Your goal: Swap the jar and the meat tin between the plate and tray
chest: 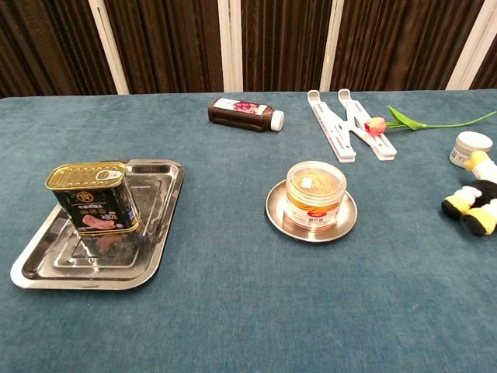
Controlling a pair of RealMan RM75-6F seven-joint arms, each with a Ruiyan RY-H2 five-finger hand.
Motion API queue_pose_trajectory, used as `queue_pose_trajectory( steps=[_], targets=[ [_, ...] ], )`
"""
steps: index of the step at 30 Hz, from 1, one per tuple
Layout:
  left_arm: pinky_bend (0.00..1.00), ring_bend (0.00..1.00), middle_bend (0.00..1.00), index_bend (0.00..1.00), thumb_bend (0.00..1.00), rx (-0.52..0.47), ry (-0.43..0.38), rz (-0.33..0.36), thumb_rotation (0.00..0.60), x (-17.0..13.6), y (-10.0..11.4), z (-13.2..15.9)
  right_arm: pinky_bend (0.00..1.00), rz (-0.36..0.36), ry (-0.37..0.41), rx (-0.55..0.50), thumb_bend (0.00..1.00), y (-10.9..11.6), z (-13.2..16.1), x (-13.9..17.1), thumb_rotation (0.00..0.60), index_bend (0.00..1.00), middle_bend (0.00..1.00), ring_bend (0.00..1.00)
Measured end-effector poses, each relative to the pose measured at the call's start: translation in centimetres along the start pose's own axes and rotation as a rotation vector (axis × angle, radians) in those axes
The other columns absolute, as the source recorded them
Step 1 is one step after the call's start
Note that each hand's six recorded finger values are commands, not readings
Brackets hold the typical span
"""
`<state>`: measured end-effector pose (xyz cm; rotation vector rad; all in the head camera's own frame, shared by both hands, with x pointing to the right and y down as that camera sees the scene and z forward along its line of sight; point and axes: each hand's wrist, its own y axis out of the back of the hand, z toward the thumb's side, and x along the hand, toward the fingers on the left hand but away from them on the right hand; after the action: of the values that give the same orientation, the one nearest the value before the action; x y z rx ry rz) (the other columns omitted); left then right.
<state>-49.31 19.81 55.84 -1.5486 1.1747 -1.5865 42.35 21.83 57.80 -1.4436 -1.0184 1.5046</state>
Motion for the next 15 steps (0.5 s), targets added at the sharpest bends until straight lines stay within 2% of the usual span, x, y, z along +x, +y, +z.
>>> queue_pose_trajectory(
  steps=[8,15],
  targets=[
    [0.11,0.0,0.0,0.17,0.09,0.0,-0.014,-0.001,0.6,-0.5,0.0,0.5,0.0,0.015,0.006,-0.009,0.0,0.1,0.2,0.4,0.6,0.0,0.0,0.0],
    [0.11,0.0,0.0,0.17,0.09,-0.005,-0.012,0.006,0.6,-0.4,0.1,0.3,0.0,0.085,0.044,-0.088,0.0,-0.7,1.1,0.6,0.6,0.0,0.0,0.0]
  ],
)
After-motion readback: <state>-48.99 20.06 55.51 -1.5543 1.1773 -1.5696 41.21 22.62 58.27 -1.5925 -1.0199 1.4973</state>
